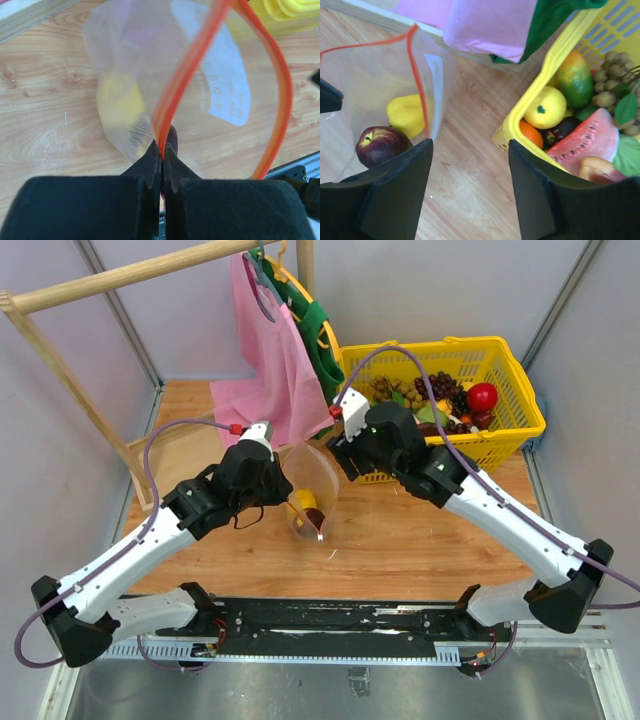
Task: Place the food in the zip-top bag and seal the zipper
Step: Place the fake fruit in the zipper food storage bag, then pick up the fake fruit from the bin.
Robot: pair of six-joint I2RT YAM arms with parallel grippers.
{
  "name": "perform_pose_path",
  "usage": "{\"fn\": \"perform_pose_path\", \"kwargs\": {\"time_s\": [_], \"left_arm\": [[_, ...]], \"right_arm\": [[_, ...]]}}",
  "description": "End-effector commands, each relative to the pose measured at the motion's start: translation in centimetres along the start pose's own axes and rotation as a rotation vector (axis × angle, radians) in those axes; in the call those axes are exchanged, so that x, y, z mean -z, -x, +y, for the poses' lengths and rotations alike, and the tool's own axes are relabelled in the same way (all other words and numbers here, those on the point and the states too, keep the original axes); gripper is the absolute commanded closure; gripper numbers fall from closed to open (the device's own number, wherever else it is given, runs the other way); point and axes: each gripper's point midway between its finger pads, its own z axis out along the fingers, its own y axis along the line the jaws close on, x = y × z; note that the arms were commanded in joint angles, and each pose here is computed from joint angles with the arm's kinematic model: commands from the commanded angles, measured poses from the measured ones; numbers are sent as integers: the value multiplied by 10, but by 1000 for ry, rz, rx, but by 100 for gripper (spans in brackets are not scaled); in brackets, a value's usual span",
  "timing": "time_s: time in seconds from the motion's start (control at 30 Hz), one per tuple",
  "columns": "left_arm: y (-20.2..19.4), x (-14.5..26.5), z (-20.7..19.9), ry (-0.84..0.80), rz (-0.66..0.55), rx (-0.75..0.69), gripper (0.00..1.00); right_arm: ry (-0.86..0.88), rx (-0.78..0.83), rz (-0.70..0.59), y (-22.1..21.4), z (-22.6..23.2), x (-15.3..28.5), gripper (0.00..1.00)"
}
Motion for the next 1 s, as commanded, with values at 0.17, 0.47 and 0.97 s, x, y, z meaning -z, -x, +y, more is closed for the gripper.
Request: {"fn": "perform_pose_path", "kwargs": {"time_s": [0.17,0.47,0.97], "left_arm": [[17,-3,-13,-21,-39,25,100],[16,-9,-19,-55,-39,12,100],[10,-18,-22,-69,-20,-22,100]], "right_arm": [[-196,-97,-4,9,-87,40,32],[-539,-326,77,-42,-222,40,27],[-1039,-597,103,-150,-394,3,23]]}}
